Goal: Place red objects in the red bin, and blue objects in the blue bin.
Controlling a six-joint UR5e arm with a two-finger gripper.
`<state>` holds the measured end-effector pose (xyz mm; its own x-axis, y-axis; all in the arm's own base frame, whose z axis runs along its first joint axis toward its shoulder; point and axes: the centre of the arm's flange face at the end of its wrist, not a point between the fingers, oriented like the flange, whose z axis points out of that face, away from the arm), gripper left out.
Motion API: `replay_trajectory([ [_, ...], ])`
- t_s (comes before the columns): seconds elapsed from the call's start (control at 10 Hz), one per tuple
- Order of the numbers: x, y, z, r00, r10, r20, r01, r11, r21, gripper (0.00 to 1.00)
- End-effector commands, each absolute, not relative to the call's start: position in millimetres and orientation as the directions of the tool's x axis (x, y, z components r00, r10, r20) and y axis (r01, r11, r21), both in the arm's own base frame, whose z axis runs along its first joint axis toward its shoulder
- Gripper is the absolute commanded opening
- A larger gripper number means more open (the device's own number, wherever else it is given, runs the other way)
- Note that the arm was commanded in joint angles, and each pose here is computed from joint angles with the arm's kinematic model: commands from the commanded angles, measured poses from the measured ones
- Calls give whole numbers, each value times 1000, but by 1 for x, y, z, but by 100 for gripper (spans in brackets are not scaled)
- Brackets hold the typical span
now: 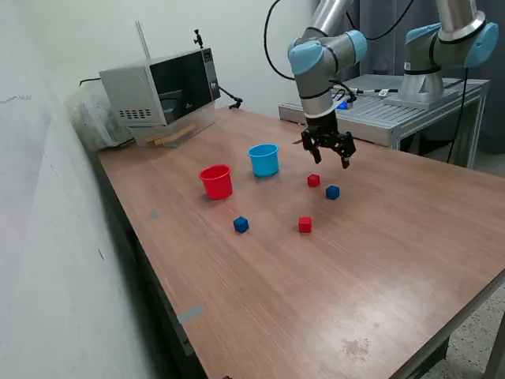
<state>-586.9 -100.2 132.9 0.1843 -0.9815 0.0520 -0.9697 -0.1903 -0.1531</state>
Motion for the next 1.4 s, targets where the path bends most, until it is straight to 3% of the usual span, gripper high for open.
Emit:
replay_trajectory([
  [0.0,-598,-101,139,226,-973,40,-971,-228,-71,100],
  [0.1,-605,-101,135,223,-973,62,-972,-226,-65,100],
  [0.4,-615,-103,112,231,-970,75,-968,-237,-79,100],
  [1.3,-639,-89,110,236,-969,68,-969,-240,-60,100],
])
